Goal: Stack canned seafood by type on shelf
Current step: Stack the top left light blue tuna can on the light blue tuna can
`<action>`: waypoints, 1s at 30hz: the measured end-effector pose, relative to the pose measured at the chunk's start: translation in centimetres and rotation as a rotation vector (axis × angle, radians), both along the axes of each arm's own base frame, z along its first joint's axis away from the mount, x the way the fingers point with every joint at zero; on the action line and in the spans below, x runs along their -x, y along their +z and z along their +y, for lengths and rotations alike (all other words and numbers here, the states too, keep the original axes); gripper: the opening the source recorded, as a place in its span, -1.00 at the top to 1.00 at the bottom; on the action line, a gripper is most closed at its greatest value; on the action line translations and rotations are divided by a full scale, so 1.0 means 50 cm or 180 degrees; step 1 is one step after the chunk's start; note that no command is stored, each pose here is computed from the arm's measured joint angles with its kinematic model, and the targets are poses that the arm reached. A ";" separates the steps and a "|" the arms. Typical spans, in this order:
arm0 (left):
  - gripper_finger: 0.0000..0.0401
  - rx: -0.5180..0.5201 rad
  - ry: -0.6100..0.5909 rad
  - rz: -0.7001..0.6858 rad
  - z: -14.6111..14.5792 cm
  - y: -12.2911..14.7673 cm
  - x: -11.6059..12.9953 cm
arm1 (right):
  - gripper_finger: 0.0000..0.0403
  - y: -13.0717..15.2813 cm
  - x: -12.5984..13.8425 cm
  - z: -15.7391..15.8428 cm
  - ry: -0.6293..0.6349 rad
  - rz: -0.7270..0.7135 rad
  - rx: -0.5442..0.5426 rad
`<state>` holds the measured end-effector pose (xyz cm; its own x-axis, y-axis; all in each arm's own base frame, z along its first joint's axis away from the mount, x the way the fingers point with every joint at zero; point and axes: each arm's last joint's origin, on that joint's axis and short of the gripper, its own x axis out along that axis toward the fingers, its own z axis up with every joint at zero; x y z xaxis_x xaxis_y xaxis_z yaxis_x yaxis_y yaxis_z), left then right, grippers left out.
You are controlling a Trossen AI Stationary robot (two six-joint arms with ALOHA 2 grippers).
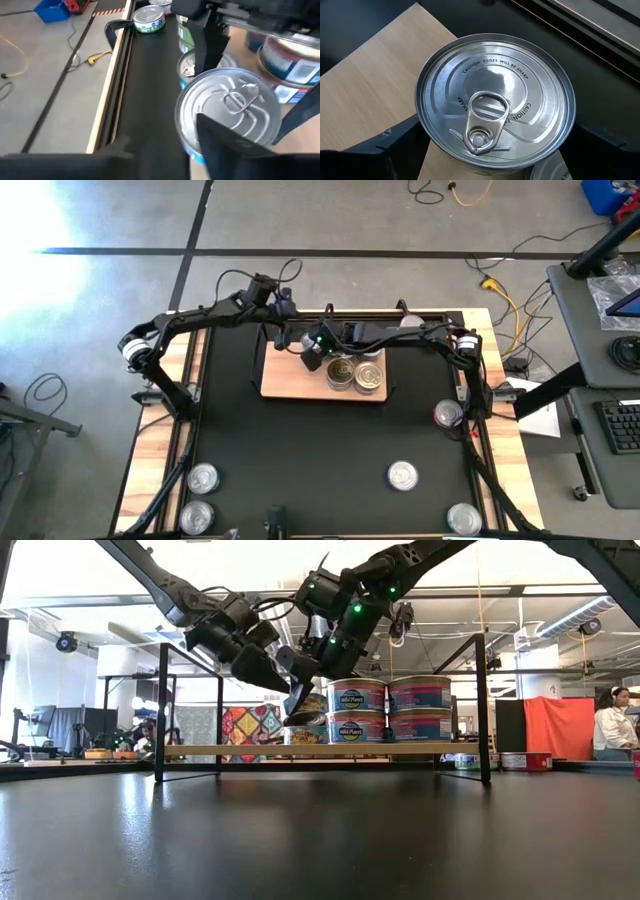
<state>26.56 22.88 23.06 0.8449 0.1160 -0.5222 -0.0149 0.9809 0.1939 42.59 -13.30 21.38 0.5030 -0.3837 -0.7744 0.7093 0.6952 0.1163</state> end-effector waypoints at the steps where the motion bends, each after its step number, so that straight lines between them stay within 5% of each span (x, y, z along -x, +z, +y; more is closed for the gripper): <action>1: 0.55 0.0060 -0.0029 -0.0032 -0.001 0.000 0.000 | -0.81 0.000 0.000 0.000 0.0000 0.0001 0.0000; 5: 0.95 0.0450 -0.0179 -0.0208 -0.007 0.004 -0.003 | -0.81 -0.001 0.000 0.000 -0.0002 0.0006 0.0000; 30: 1.00 0.0325 -0.0173 -0.0194 -0.042 -0.002 -0.047 | -0.81 -0.003 0.003 -0.002 -0.0085 0.0067 0.0070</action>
<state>28.93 20.80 22.94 0.8790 0.0179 -0.4765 0.0302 0.9952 0.0932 42.45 -13.39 21.24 0.4760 -0.4137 -0.7761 0.7298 0.6782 0.0861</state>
